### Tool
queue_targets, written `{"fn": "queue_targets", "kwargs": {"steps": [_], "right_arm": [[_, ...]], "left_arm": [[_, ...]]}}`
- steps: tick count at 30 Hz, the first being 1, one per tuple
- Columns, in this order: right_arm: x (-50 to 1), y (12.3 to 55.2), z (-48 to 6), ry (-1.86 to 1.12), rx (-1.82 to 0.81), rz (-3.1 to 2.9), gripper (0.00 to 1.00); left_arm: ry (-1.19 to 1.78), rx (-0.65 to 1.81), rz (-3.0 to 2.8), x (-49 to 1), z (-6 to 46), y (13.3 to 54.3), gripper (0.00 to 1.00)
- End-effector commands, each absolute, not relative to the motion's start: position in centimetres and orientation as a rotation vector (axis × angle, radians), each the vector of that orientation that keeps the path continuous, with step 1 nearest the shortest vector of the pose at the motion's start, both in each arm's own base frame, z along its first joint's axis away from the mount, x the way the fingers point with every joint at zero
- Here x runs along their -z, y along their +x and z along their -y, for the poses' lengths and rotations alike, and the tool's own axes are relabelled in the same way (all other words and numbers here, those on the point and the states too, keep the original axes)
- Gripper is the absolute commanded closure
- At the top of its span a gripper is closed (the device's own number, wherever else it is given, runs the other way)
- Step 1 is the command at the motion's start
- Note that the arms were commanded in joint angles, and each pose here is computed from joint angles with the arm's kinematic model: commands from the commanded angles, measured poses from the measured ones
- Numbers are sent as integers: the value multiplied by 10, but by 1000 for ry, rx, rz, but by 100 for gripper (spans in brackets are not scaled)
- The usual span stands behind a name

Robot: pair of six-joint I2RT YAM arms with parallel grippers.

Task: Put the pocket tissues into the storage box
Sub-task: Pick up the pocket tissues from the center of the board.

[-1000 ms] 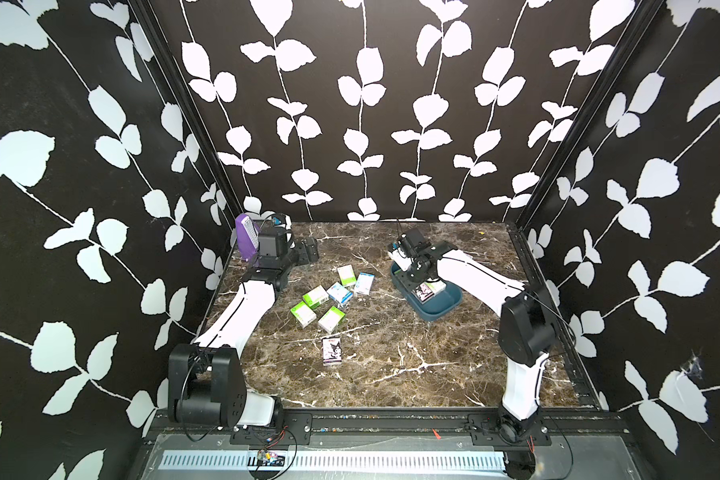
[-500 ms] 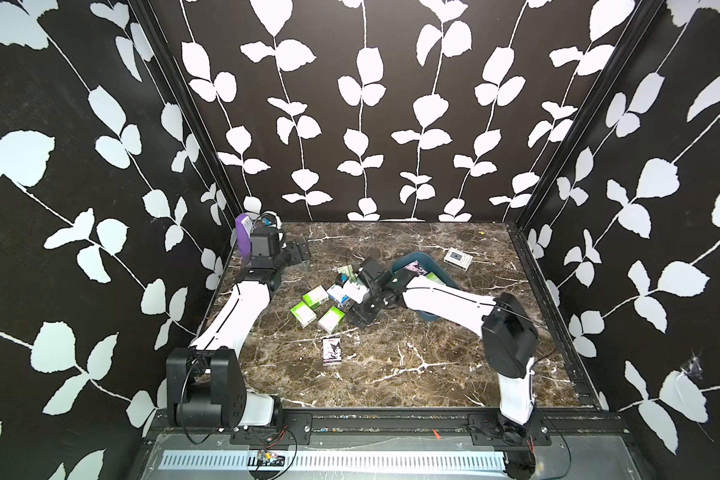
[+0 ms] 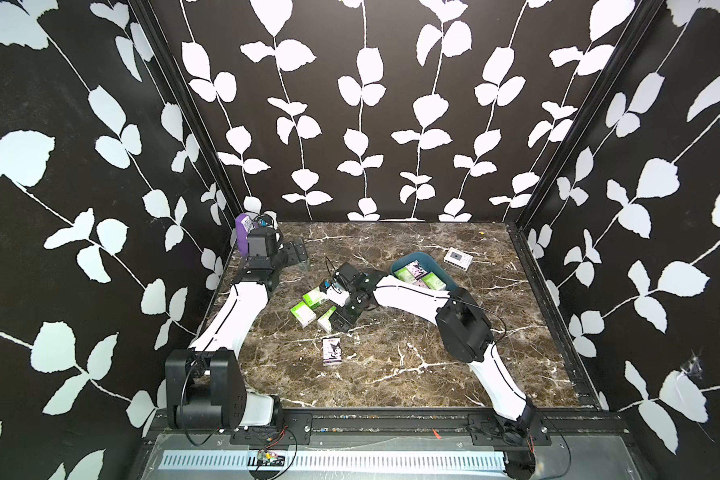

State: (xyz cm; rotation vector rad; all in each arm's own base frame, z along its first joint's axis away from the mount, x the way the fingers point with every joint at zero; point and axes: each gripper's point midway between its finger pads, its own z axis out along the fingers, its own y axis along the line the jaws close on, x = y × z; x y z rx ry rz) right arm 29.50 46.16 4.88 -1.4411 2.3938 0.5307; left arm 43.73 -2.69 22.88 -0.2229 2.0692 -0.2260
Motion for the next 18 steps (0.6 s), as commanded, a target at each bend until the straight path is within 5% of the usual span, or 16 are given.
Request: {"fn": "queue_targets", "kwargs": {"steps": [1,18], "right_arm": [[-59,288,-472,-1459,-542,-2386,5],[-42,294,-485,-1456,-397,-2454,1]], "left_arm": [[-220,218,-2052,-238,23,429,1],[-196,193,-2053,-239,22,427,1]]}}
